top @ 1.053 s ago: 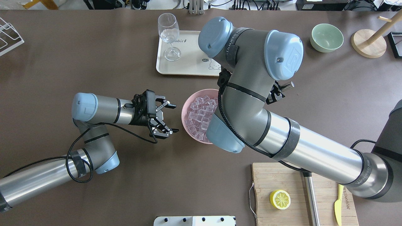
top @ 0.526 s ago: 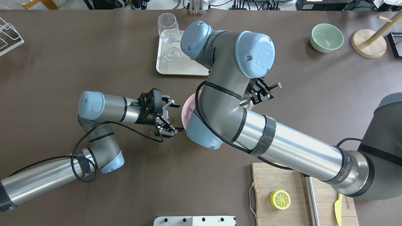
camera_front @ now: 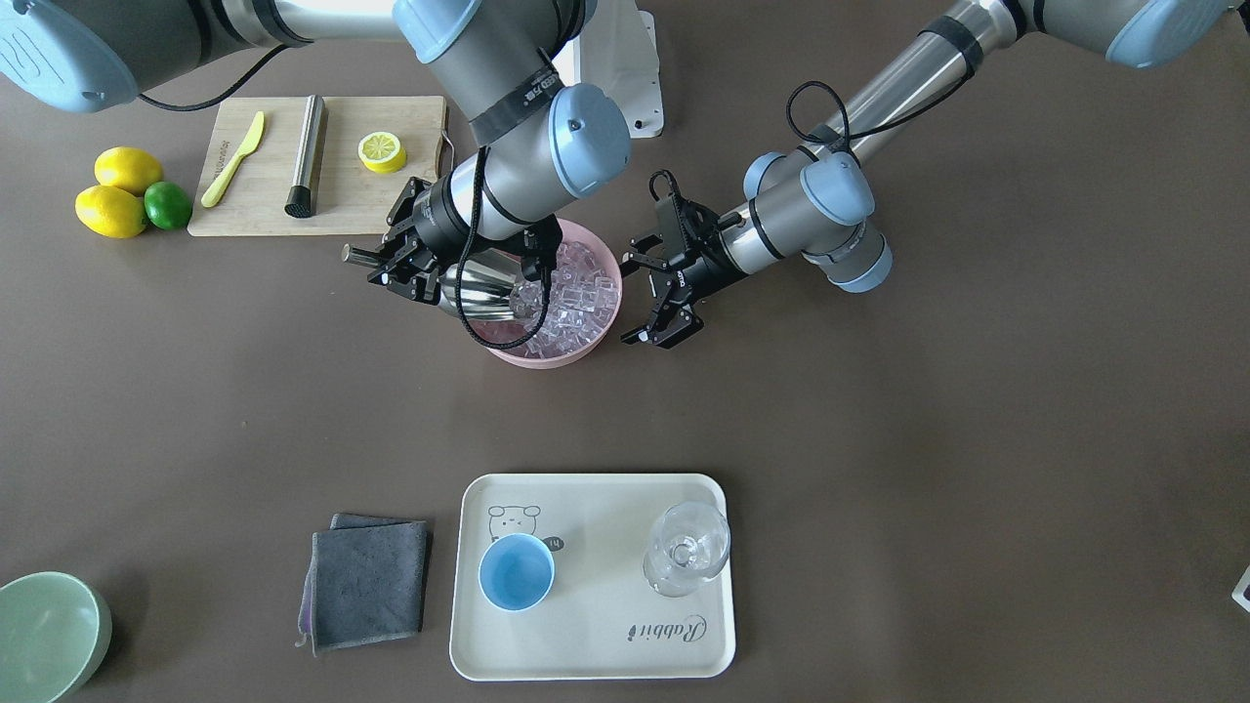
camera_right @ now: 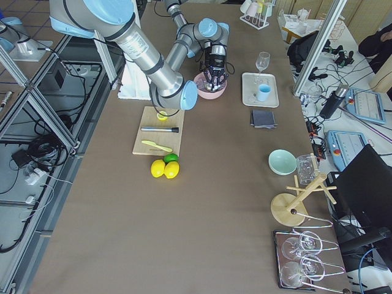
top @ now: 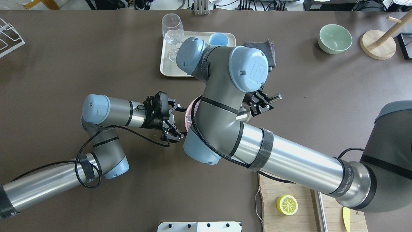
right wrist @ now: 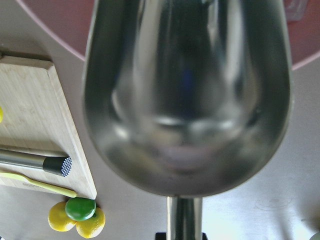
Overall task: Put ice in cup with scoop
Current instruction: 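Dip the scoop into the ice cubes and scoop some up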
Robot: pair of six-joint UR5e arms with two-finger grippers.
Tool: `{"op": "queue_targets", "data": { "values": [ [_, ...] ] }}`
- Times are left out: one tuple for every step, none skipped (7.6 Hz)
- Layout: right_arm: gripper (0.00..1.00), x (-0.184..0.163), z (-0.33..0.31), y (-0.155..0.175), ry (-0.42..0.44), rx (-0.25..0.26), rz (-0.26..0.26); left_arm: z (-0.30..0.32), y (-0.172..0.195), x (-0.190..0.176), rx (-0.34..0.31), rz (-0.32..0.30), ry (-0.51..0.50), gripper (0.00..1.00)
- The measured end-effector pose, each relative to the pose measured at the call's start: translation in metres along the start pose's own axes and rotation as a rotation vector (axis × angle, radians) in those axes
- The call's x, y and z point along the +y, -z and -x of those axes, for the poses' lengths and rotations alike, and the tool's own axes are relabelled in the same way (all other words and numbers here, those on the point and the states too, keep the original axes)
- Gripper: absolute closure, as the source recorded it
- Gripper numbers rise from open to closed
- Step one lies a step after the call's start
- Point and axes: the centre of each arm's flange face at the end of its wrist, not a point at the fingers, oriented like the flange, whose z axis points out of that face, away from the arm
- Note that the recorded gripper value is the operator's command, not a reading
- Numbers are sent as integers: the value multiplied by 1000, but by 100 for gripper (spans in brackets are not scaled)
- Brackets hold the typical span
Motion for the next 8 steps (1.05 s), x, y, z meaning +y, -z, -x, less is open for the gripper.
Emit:
{"op": "queue_targets", "data": {
  "values": [
    [100,-6,4,-2,-24,3,-3,0,-1,0,0,2,7,2],
    [100,-11,9,-4,-41,5,-8,-1,-1,0,1,3,10,2],
    [100,-14,11,-6,-49,13,-21,-1,-2,0,1,4,11,2],
    [100,-16,12,-8,-55,23,-35,-1,-2,0,2,5,11,2],
    [100,-15,13,-13,-73,33,-50,-2,-2,0,2,6,11,2],
    [100,-14,13,-19,-95,41,-62,-2,-3,0,2,9,13,2],
    [100,-15,12,-25,-109,49,-72,-2,-3,0,2,10,13,2],
    [100,-16,11,-29,-126,55,-84,-3,-4,1,3,12,13,2]
  ]
}}
